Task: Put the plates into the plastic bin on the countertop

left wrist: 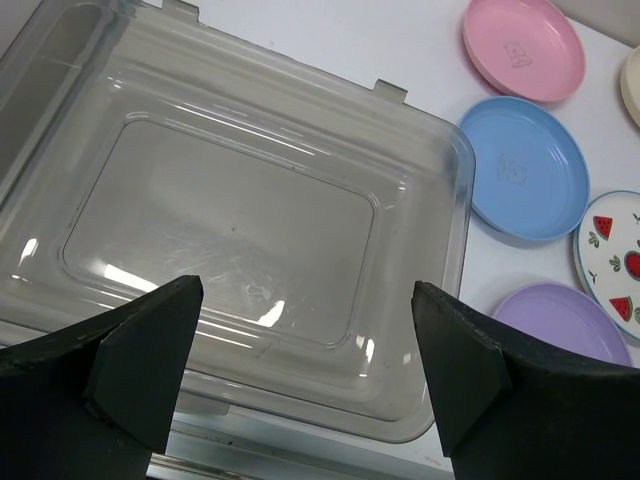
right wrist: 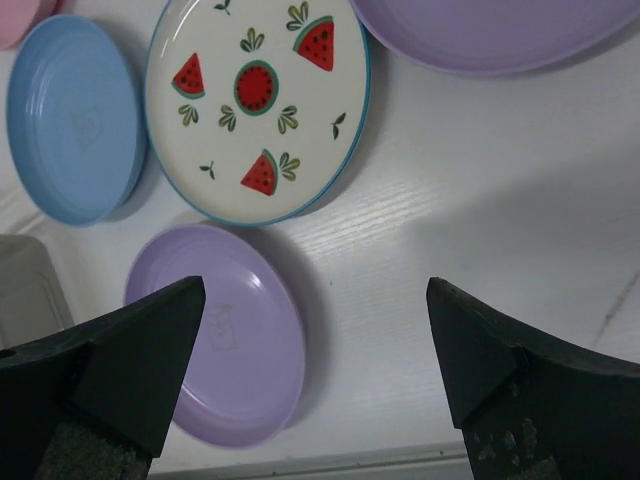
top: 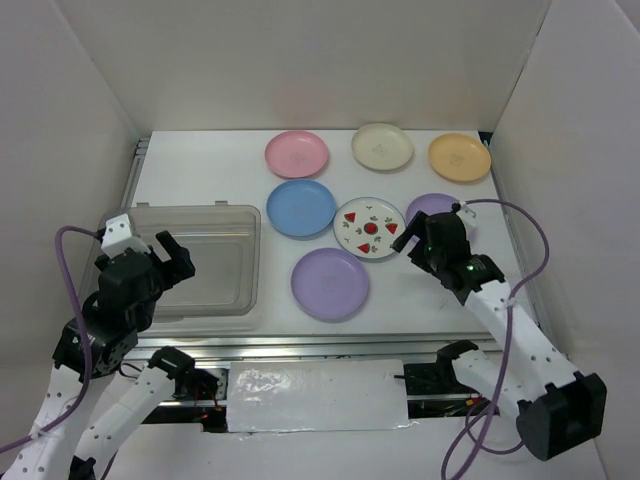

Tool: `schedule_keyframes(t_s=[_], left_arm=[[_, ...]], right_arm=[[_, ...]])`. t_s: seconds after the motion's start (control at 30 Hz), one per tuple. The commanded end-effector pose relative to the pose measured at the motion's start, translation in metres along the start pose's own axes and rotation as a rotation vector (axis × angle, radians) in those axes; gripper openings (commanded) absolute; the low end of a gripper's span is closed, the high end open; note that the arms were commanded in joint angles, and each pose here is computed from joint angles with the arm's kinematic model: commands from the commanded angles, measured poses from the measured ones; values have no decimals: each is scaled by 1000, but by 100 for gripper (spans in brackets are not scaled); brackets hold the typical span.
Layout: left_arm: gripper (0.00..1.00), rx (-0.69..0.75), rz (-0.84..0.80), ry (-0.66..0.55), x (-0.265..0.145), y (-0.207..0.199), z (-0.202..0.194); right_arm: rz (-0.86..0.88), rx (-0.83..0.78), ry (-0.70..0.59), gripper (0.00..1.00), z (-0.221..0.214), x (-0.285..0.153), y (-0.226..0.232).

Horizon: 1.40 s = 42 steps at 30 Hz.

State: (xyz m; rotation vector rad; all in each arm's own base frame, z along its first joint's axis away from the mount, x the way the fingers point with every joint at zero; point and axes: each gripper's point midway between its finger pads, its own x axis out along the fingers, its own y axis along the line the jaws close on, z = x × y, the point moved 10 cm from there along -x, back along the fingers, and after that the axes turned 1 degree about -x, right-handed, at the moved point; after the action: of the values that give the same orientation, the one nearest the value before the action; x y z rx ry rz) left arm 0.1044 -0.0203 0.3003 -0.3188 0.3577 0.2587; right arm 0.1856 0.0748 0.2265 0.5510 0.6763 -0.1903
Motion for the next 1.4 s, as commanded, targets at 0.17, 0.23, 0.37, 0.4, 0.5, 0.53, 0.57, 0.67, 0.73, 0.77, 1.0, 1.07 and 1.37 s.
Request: schedule_keyframes(t_s=[0.17, 0.23, 0.37, 0.4, 0.5, 0.53, 0.57, 0.67, 0.73, 0.77, 1.0, 1.07, 1.37], left_arm=[[99, 3, -23, -23, 3, -5, 6], [99, 7, -25, -17, 4, -6, 6], [99, 9, -25, -14, 5, -7, 5], [99, 8, -24, -16, 4, -7, 5], [99, 11, -27, -15, 5, -7, 5], [99, 13, -29, -13, 5, -7, 5], [99, 12, -28, -14, 5, -7, 5], [99, 14, -28, -11, 5, -7, 5], [99, 13, -29, -12, 6, -7, 5], [99, 11, -33, -15, 5, -7, 6], [99, -3, -33, -30, 1, -4, 6], [99, -4, -33, -35, 0, -4, 6], [99, -15, -35, -46, -3, -2, 7]], right_arm=[[30, 182, -30, 98, 2, 80, 20], [15, 191, -13, 96, 5, 93, 21], [-103, 192, 69, 95, -6, 129, 15], [-119, 197, 75, 95, -8, 133, 14], [-144, 212, 97, 92, -14, 146, 11], [-155, 211, 113, 89, -16, 152, 11], [-168, 214, 120, 87, -17, 155, 10], [-200, 207, 127, 72, -14, 160, 12], [-210, 218, 124, 62, -14, 160, 12], [-213, 222, 126, 58, -14, 160, 12], [-241, 198, 172, 49, -12, 163, 12], [-241, 196, 179, 48, -11, 163, 12], [-227, 164, 258, 36, -21, 161, 8]])
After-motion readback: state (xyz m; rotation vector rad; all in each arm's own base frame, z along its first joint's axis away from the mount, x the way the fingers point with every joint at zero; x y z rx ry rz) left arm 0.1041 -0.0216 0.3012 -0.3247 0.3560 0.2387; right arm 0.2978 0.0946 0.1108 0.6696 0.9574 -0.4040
